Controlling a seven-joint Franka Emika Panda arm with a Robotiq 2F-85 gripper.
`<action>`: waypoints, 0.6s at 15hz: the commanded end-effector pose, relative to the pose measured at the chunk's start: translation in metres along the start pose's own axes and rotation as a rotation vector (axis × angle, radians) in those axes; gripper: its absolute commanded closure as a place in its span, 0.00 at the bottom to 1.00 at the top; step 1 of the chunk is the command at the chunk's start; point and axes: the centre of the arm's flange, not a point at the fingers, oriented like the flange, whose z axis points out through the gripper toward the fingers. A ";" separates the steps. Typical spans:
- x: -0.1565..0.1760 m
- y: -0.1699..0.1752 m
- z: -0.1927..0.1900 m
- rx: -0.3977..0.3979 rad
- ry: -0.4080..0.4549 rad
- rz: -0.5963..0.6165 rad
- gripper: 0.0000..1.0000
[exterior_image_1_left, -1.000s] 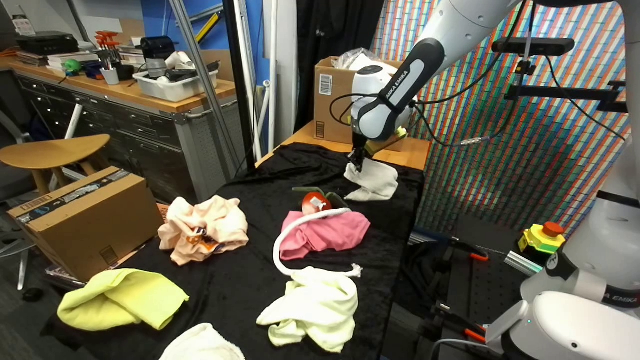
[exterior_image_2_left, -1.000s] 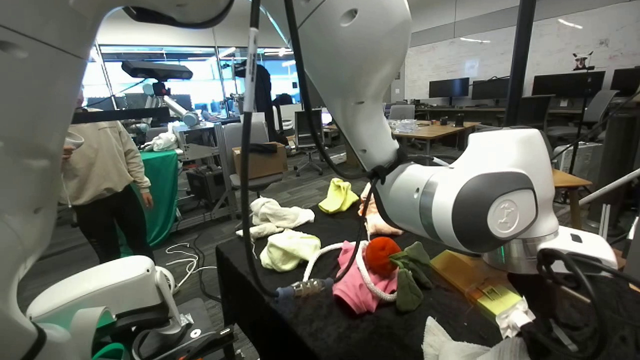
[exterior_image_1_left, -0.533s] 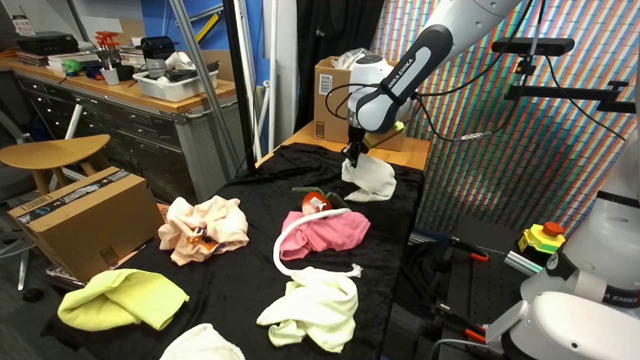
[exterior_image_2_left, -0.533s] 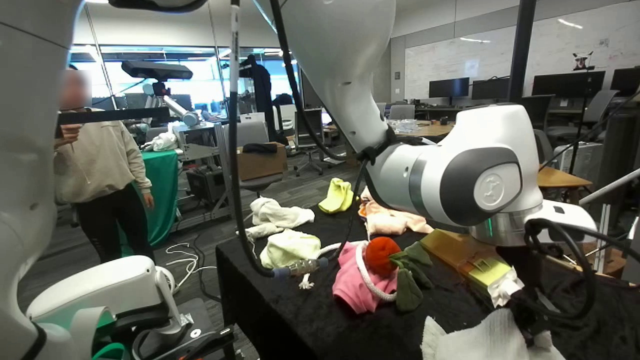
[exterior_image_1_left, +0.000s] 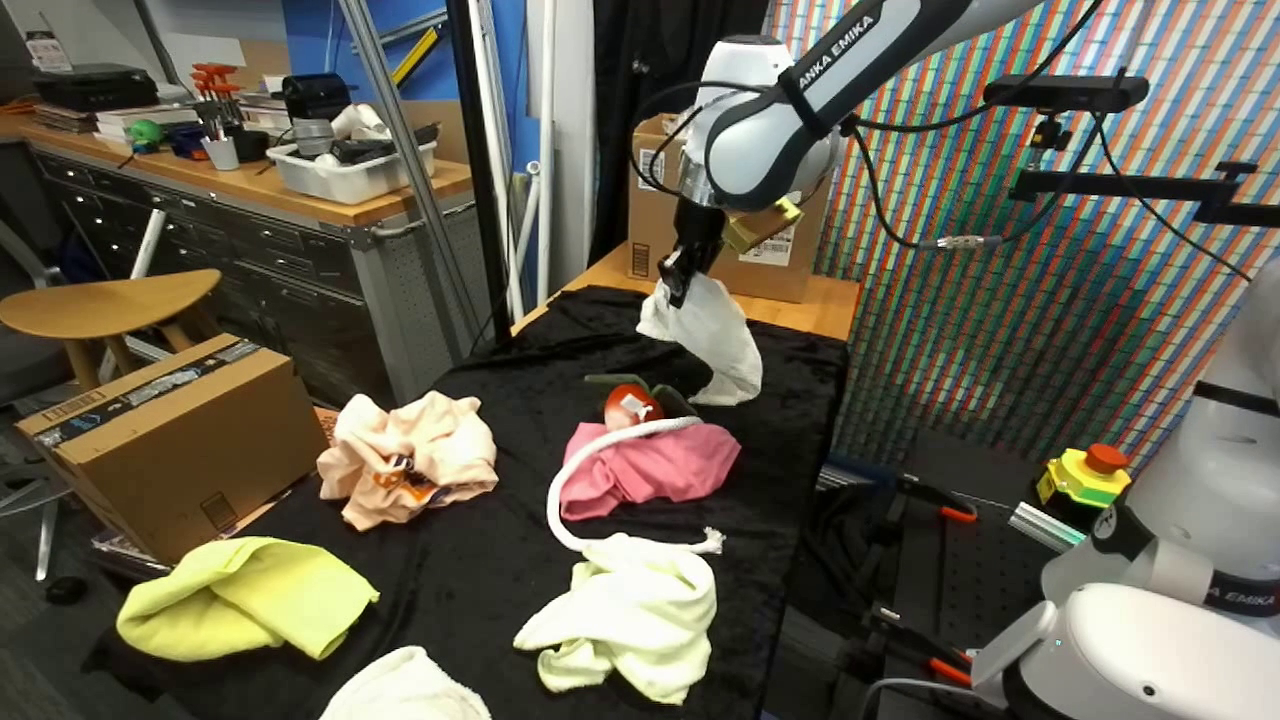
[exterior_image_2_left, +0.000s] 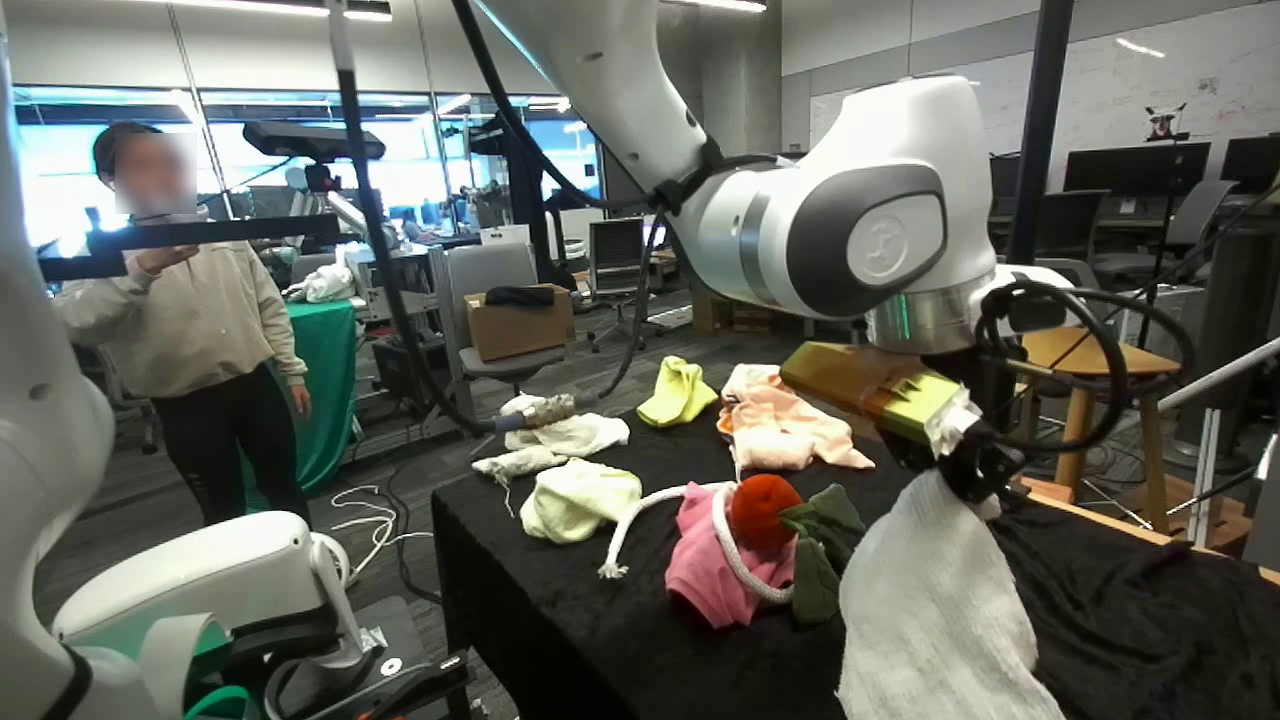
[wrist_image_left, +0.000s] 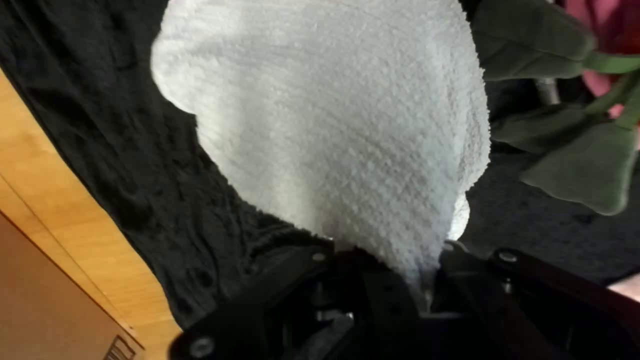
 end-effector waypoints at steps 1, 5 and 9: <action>0.004 -0.022 -0.044 0.087 0.036 -0.092 0.90; 0.013 -0.069 -0.072 0.134 0.085 -0.234 0.90; 0.007 -0.125 -0.081 0.169 0.054 -0.444 0.91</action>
